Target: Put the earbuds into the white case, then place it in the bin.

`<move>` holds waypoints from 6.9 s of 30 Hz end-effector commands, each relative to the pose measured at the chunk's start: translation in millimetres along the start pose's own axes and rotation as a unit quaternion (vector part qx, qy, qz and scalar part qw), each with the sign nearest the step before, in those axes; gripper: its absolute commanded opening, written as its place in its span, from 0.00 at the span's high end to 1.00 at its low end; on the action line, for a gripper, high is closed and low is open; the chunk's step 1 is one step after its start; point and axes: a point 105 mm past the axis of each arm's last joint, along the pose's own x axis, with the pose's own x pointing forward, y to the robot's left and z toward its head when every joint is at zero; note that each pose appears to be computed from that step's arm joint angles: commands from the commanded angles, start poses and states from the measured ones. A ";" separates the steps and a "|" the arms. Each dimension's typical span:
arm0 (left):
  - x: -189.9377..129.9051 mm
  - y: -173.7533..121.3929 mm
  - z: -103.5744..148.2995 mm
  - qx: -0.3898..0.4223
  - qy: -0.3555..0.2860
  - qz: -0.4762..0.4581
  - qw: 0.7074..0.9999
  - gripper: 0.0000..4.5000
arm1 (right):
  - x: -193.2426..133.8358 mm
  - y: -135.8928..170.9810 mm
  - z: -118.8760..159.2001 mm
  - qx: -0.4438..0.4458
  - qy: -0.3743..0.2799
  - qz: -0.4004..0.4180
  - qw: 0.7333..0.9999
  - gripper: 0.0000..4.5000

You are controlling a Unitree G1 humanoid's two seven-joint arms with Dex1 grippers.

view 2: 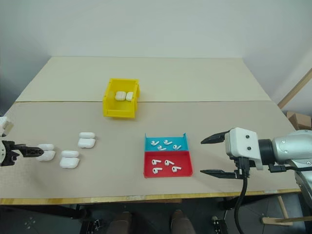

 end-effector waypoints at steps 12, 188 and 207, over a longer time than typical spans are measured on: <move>22.5 -10.1 9.0 0.003 0.037 -0.003 0.999 0.00 | -2.2 0.9 8.2 -0.005 -0.012 -0.018 1.000 0.00; -77.6 -187.9 -19.6 0.277 -0.458 -0.648 0.543 0.37 | 122.4 16.0 -5.9 -0.011 0.272 0.116 0.955 0.65; -75.4 -189.5 -20.5 0.278 -0.460 -0.638 0.552 0.37 | 118.5 17.7 -14.6 -0.123 0.256 0.149 0.947 0.65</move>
